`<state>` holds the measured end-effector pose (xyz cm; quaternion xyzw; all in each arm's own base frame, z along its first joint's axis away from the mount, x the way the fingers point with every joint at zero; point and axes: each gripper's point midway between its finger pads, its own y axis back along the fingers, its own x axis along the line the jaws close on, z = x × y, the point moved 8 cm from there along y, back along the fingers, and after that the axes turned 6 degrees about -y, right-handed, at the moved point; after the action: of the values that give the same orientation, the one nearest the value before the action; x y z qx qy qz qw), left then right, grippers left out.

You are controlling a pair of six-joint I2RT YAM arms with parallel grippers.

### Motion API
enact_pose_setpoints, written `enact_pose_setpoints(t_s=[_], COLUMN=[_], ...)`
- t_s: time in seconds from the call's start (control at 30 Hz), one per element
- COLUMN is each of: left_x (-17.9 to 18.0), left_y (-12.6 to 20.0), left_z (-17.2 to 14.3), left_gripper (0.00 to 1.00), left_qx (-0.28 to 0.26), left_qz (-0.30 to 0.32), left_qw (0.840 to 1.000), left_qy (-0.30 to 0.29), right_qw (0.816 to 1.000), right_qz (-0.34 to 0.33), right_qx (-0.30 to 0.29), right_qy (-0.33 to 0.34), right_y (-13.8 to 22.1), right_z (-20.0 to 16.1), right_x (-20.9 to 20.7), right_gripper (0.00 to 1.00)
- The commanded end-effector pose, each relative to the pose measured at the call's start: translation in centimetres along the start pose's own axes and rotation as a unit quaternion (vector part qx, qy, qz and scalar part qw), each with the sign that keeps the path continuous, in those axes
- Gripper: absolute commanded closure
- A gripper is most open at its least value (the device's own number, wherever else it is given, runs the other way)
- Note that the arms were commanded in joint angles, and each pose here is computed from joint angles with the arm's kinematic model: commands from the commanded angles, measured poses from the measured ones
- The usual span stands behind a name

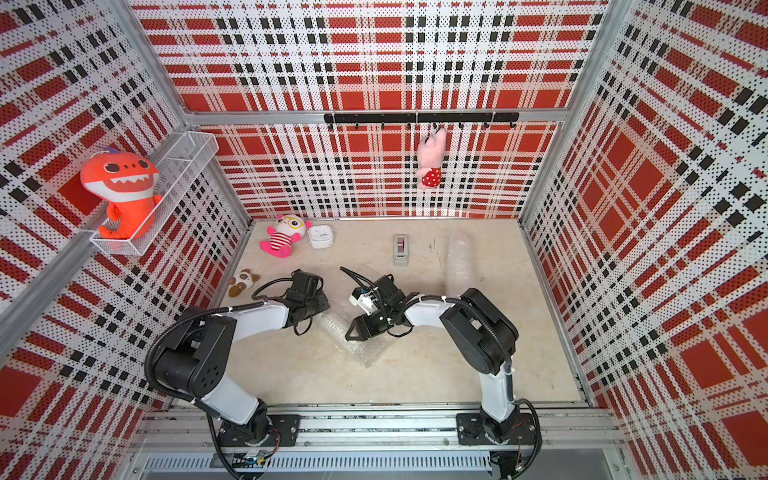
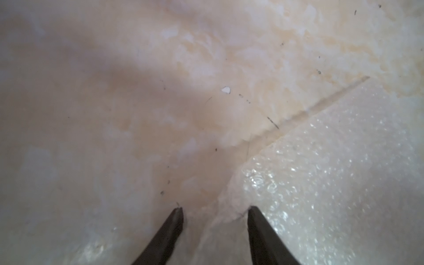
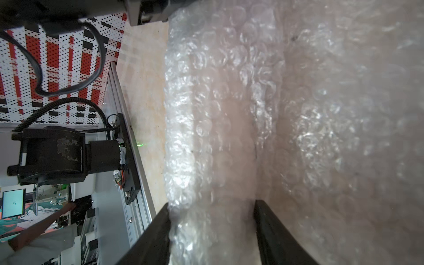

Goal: Wrap vases in bubble wrap
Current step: Wrap the vase in bubble wrap.

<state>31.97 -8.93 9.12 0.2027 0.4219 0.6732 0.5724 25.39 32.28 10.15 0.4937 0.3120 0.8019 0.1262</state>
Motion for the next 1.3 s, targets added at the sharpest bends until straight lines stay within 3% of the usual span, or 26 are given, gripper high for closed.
enact_pose_setpoints(t_s=[0.0, 0.17, 0.33, 0.47, 0.67, 0.83, 1.07, 1.27], left_x=[0.9, 1.3, 2.2, 0.5, -0.5, -1.2, -0.6, 0.0], left_y=[0.6, 2.1, 5.6, 7.8, 8.2, 7.6, 5.5, 4.7], left_z=[-0.3, 1.4, 2.1, 0.2, -3.7, -5.0, -6.0, -6.6], left_gripper=[0.46, 0.13, 0.05, 0.01, 0.01, 0.01, 0.01, 0.12], left_qx=[0.009, -0.009, -0.053, -0.056, -0.024, -0.011, 0.009, 0.013], left_qz=[0.020, 0.010, -0.014, -0.076, -0.112, -0.129, -0.086, -0.066], left_qw=[1.000, 1.000, 0.998, 0.994, 0.990, 0.987, 0.993, 0.995], left_qy=[-0.006, 0.000, 0.035, 0.053, 0.083, 0.097, 0.081, 0.078], right_qw=[0.997, 0.998, 0.997, 0.997, 0.997, 0.997, 0.996, 0.996], right_qz=[-0.064, -0.060, -0.065, -0.064, -0.071, -0.082, -0.089, -0.091], right_qx=[0.029, 0.030, 0.031, 0.029, 0.022, 0.016, 0.011, -0.004], right_qy=[-0.022, -0.017, -0.020, -0.020, -0.013, -0.006, 0.005, 0.016], right_y=[-0.6, -0.6, -0.6, -0.7, -0.6, -0.4, -0.2, 0.2], right_z=[-1.4, -1.2, -1.3, -1.3, -1.1, -0.8, -0.6, -0.2], right_x=[-2.8, -2.7, -2.9, -3.0, -3.0, -3.0, -2.9, -2.4], right_gripper=[0.43, 0.44, 0.45, 0.44, 0.44, 0.44, 0.43, 0.40])
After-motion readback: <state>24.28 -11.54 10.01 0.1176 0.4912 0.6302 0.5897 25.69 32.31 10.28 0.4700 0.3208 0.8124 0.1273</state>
